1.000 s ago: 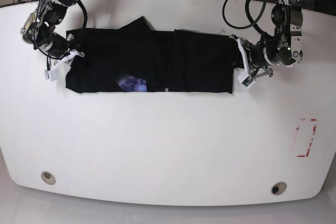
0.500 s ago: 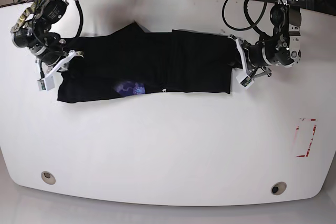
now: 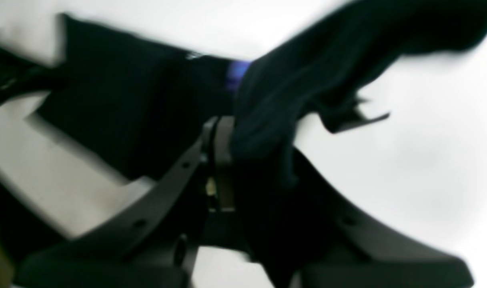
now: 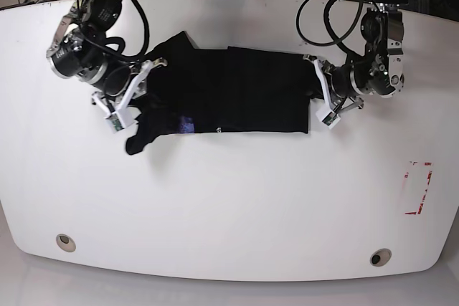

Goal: Layout the t-shirt on the table in an organized manner, then fold the t-shirt properly
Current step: 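Fold the end held by the right gripper over toward the left gripper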

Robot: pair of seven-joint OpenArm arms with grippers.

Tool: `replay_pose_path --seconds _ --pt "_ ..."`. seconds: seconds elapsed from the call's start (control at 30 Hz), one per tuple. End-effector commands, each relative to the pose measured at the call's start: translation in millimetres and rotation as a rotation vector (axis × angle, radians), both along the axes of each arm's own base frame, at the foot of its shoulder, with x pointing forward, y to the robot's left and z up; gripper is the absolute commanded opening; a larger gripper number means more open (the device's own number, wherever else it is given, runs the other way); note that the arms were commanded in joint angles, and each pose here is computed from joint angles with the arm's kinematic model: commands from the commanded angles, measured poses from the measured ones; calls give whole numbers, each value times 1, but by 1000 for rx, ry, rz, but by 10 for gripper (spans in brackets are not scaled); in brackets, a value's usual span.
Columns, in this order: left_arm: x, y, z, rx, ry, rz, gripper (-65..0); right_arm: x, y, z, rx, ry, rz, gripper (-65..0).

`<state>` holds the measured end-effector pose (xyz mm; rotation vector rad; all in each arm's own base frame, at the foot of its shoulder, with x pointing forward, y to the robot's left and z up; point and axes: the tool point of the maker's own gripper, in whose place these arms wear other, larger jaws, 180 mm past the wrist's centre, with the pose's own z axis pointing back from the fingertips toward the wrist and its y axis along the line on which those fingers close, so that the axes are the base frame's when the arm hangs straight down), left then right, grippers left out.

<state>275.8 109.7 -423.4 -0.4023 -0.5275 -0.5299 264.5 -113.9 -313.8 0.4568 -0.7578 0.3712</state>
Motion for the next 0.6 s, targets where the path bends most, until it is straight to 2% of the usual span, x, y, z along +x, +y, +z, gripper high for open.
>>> replay_pose_path --seconds 0.0,0.33,0.57 --pt "-8 11 -13 71 63 2 -601 10 22 18 56 -82 39 -607" --pt "-3 -9 -11 25 56 2 -601 8 83 28 170 -95 136 -607" --pt "-3 -22 -10 -6 57 3 -601 15 109 36 174 -139 165 -607"
